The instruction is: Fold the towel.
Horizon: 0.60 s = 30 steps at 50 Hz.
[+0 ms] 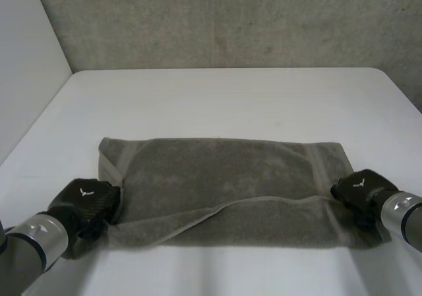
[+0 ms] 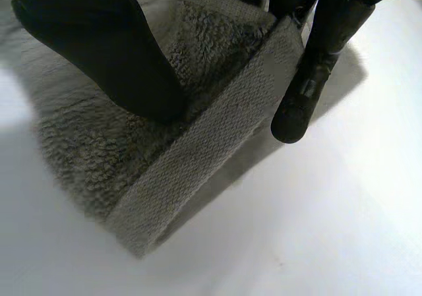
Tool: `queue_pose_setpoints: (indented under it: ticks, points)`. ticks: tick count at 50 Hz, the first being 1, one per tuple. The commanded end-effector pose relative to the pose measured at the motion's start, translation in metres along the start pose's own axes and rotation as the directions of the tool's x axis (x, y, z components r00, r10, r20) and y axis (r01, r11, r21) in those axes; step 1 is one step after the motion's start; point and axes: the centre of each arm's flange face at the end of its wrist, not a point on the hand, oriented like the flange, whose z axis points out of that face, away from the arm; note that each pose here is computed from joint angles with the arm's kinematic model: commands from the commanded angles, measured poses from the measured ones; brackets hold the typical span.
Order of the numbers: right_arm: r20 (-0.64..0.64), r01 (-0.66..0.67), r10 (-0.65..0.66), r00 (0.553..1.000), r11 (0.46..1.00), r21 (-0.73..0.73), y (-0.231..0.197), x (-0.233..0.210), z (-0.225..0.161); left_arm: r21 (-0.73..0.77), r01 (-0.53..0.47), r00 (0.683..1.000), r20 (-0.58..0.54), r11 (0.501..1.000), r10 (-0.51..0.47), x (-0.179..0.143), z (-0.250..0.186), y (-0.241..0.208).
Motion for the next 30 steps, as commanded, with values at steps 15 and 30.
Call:
queue_pose_setpoints:
  ticks: [15, 30]
  points:
    - [-0.370, 0.192, -0.071, 0.926, 0.935, 0.299, -0.152, 0.087, 0.021, 0.285, -0.137, 0.974, 0.211, 0.949, 0.077, -0.100, 0.092, -0.147]
    - [-0.630, 0.352, 0.329, 0.704, 0.608, 0.711, -0.224, 0.138, -0.056, 0.857, -0.146, 0.935, 0.282, 0.493, -0.214, -0.139, 0.046, -0.254]
